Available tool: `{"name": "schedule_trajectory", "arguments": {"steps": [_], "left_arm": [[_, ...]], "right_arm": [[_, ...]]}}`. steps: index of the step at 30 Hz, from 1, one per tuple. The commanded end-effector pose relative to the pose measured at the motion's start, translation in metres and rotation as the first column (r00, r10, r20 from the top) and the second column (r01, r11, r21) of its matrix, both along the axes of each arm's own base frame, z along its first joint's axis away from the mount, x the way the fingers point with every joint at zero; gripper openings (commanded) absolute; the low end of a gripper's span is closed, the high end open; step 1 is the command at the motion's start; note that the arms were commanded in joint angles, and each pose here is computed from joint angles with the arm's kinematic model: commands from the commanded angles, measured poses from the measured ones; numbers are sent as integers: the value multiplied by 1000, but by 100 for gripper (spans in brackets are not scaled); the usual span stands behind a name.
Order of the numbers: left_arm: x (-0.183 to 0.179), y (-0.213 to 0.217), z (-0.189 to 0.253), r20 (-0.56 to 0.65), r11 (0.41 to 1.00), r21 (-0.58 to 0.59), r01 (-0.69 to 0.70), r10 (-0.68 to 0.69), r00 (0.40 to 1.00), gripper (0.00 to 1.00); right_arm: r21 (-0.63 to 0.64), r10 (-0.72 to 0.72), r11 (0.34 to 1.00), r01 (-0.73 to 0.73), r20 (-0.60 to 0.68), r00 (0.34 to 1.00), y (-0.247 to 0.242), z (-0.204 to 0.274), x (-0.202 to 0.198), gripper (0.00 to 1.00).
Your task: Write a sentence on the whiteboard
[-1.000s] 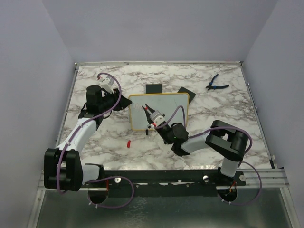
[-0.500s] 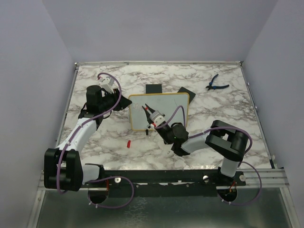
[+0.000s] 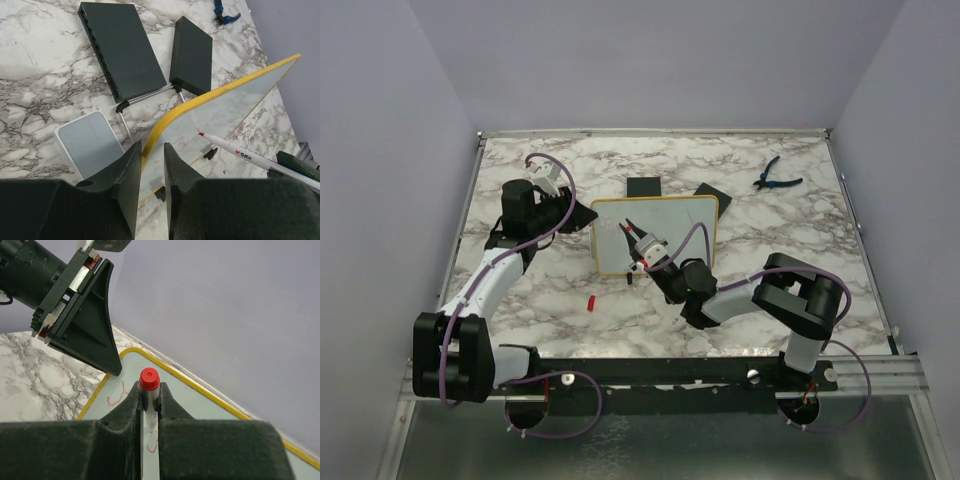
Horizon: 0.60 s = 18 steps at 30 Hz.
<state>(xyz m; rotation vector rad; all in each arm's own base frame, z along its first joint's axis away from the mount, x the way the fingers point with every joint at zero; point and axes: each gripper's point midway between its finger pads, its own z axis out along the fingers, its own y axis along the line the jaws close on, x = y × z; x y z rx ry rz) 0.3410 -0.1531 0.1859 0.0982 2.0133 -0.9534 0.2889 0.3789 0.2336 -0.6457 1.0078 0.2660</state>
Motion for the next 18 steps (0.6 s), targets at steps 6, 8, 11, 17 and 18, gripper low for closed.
{"name": "schedule_trajectory", "arguments": {"steps": [6,8,11,17,18], "left_arm": [[0,-5,15,52,1000,-13,27,-26,998,25],[0,-5,15,52,1000,-13,28,-27,998,25],[0,-5,14,49,1000,-12,26,-26,998,25],[0,-5,15,52,1000,-11,26,-25,998,25],[0,-5,15,52,1000,-11,26,-25,998,25]], "right_arm": [[179,-71,982,53,91,993,-32,46,-3,1],[181,-72,982,54,93,993,-33,48,-3,1],[181,-72,982,55,92,993,-34,48,-4,1],[182,-76,982,58,95,993,-35,49,-3,1],[181,-79,982,60,96,992,-35,49,-3,1]]}}
